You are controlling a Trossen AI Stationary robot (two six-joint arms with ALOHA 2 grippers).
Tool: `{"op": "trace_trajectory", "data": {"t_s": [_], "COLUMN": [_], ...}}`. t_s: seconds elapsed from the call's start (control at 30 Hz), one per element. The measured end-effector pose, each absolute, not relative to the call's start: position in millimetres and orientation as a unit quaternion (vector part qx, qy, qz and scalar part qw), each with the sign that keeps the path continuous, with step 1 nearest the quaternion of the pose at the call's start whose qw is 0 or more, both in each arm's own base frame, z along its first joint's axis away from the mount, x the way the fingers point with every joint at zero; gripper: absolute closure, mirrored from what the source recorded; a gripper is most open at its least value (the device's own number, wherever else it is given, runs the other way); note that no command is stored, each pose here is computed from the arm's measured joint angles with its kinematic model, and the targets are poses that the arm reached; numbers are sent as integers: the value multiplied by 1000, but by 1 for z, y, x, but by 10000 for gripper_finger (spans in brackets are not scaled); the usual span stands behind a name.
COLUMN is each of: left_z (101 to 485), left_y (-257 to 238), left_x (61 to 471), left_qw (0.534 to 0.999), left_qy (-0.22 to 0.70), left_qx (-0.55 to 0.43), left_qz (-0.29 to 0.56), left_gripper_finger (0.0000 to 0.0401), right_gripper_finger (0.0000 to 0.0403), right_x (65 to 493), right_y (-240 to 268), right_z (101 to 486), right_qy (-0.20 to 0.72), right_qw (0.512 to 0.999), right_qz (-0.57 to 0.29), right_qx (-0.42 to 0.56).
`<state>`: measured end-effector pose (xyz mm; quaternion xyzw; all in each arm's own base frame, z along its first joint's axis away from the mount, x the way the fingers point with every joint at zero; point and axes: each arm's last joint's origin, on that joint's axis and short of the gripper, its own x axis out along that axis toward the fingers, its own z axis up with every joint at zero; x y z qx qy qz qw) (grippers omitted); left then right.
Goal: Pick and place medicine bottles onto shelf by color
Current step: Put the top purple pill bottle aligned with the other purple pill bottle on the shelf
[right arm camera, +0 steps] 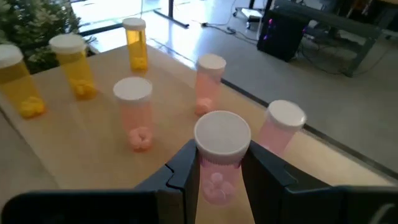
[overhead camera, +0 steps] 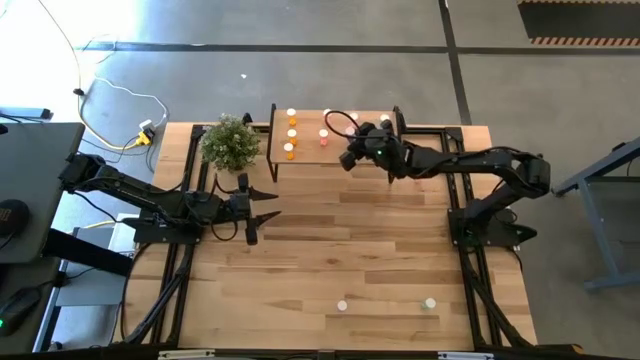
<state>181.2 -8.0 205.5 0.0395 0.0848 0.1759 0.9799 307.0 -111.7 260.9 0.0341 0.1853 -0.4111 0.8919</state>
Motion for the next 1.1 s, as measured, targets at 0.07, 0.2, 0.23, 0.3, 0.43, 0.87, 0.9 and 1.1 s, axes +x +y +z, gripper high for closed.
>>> {"op": "trace_trajectory", "data": {"t_s": [0.07,0.2,0.23,0.3,0.43,0.87,0.9,1.1], "left_z": [205,205,205,205,205,205,205,205], "left_y": [-8,-8,-8,-8,-8,-8,-8,-8], "left_x": [181,181,181,181,181,181,181,181], "left_qw": [980,980,980,980,980,980,980,980], "left_qy": [87,87,87,87,87,85,85,85], "left_qx": [40,40,40,40,39,31,31,31], "left_qz": [176,176,176,176,176,177,177,177], "left_gripper_finger": [201,201,201,201,201,201,201,201], "right_gripper_finger": [310,310,310,310,310,310,310,310], "right_x": [307,307,306,306,307,311,311,312], "right_y": [-112,-111,-111,-111,-109,-109,-109,-109], "right_z": [261,260,259,256,255,246,246,244], "right_qy": [185,187,188,193,188,186,187,188], "right_qw": [890,887,886,882,875,865,864,862], "right_qz": [-416,-419,-420,-426,-442,-459,-459,-463], "right_qx": [33,47,53,60,64,86,85,84]}}
